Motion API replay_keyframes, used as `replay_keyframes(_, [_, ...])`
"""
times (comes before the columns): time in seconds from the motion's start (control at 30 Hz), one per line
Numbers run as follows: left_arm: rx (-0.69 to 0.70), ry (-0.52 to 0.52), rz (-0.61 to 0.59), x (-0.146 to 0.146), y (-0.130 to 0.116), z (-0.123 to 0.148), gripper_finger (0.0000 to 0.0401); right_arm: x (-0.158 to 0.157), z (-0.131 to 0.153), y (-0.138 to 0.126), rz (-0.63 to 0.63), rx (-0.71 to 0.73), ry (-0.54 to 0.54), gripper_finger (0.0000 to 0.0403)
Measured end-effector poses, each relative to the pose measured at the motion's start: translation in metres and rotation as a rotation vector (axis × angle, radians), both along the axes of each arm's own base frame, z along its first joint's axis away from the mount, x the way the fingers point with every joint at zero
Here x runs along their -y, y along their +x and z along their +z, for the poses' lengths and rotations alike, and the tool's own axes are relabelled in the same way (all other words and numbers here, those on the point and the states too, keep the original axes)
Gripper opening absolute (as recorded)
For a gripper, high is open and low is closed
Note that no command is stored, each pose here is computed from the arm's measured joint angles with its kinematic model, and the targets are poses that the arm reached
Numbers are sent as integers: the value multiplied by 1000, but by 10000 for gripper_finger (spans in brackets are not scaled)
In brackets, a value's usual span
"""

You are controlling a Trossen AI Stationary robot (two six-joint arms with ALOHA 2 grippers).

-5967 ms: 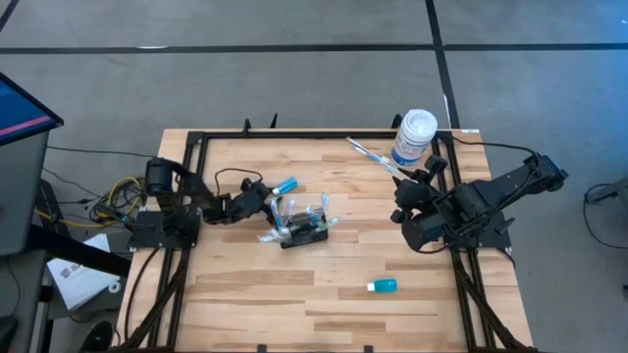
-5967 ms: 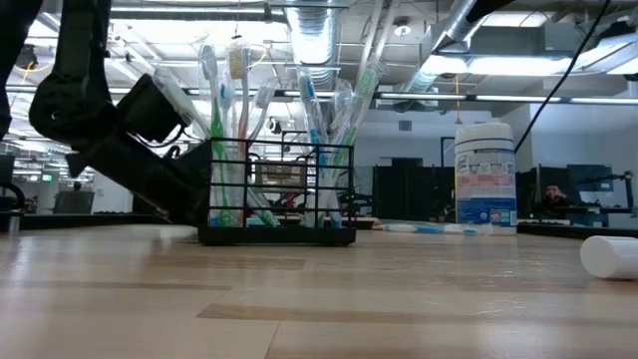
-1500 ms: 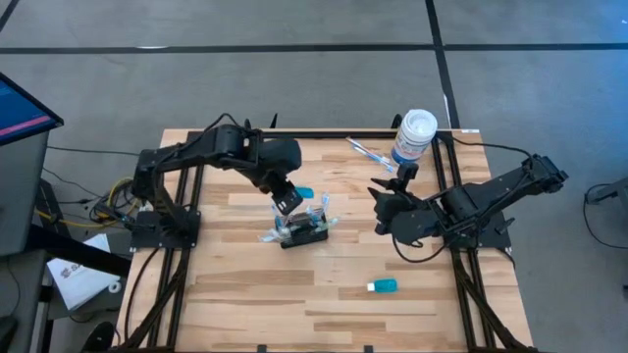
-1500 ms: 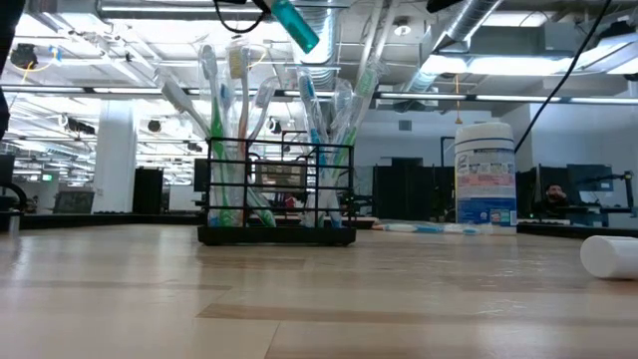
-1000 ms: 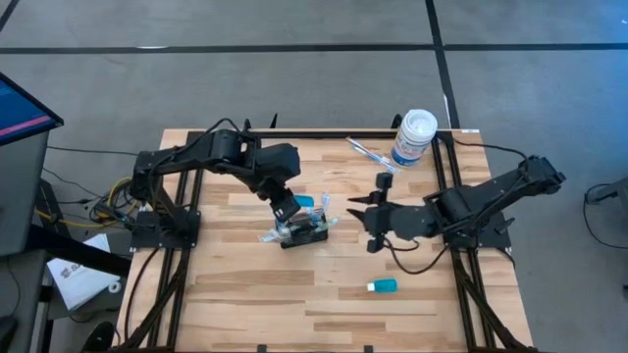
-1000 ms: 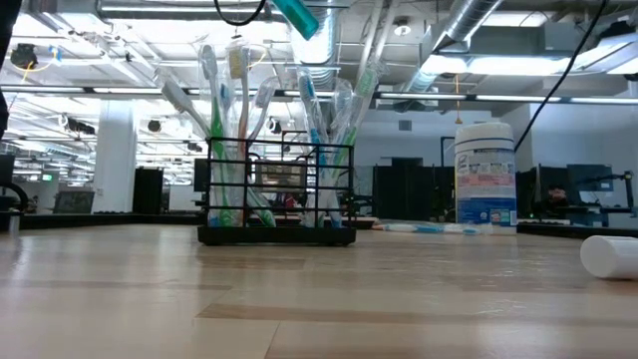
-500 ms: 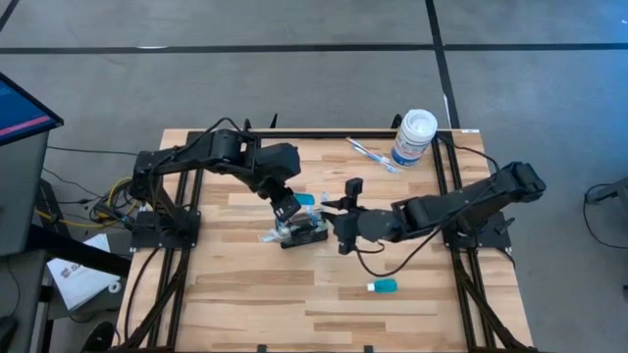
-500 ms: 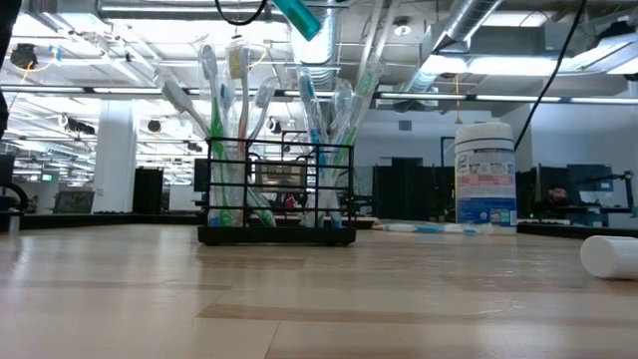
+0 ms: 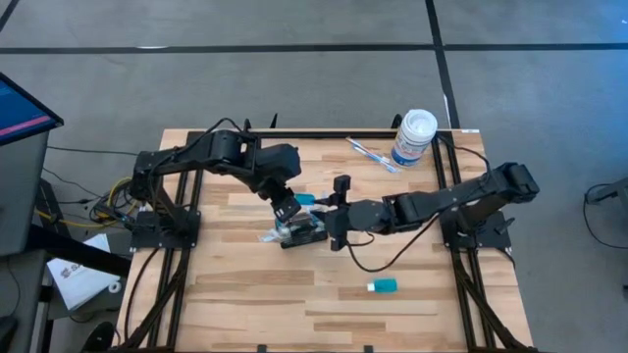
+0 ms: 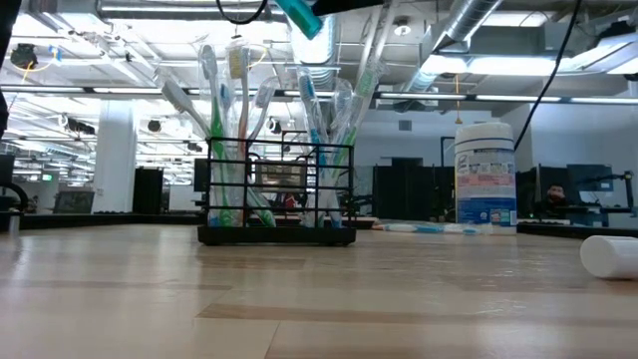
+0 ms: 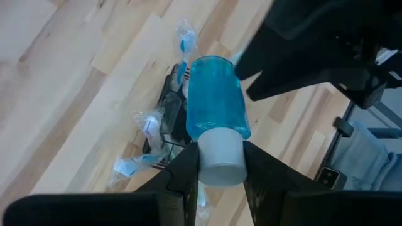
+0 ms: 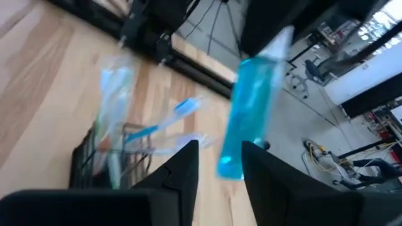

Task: Pick & Place toothbrushing station
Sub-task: Put the blue mouthwash into the wire organizer

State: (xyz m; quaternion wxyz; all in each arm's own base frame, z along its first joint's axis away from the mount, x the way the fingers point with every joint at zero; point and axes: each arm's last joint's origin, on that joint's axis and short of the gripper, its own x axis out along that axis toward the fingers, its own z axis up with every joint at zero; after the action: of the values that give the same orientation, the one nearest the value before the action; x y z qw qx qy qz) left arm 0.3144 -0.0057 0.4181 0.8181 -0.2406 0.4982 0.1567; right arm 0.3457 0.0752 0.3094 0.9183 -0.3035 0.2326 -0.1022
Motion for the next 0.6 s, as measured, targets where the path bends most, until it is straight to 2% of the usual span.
replay_keyframes(0.33, [0,-3,-3,0,0,0,86,3,6,0,-15,37,6,167])
replay_keyframes(0.6, [17,-3,-2,0,1,1,86,18,2,7,-60,47,13,183])
